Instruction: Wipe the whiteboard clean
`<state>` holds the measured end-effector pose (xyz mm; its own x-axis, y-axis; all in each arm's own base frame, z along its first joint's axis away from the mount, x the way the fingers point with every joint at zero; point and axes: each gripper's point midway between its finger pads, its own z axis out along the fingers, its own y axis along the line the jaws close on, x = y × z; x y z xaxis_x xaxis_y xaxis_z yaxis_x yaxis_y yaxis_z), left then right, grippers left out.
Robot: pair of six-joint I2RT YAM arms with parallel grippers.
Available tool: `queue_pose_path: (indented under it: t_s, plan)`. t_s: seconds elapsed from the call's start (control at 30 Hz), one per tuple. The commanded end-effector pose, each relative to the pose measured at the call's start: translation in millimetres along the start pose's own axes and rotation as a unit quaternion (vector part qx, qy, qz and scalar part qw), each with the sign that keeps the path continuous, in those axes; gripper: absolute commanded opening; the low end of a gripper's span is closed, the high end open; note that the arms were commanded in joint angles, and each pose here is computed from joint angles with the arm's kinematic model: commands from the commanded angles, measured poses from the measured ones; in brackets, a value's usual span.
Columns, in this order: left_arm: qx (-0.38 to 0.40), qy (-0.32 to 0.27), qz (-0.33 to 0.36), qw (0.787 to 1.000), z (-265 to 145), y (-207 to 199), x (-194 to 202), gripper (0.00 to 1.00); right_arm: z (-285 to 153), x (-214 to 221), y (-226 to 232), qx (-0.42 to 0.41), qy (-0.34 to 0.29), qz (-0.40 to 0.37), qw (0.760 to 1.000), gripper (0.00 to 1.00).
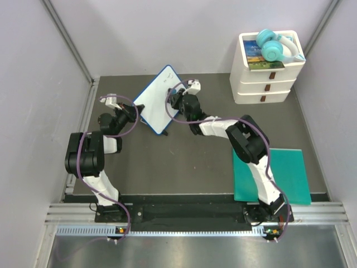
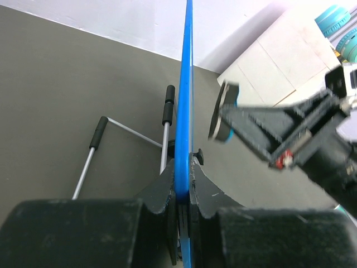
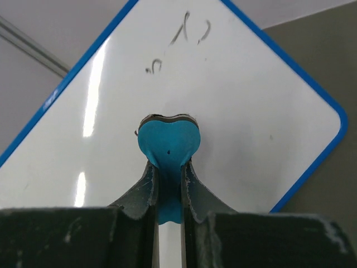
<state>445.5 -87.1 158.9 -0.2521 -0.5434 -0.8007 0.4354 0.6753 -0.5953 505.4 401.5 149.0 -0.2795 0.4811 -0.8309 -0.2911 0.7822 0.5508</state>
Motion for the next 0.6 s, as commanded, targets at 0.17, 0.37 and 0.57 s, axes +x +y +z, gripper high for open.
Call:
queue_pose_path:
  t_s: [0.17,0.37,0.57]
  plan:
    - [-0.003,0.082,-0.022,0.996,-22,0,57,0.0,24,-59,-2,-0.028,-0.037,0.014,0.999,0.0]
    - [-0.01,0.082,-0.032,0.996,-38,-9,61,0.0,30,-67,-2,-0.04,-0.037,0.012,0.998,0.0]
    - [0.008,0.114,-0.048,0.992,-43,-20,70,0.0,46,-66,27,-0.098,-0.012,0.015,0.995,0.0]
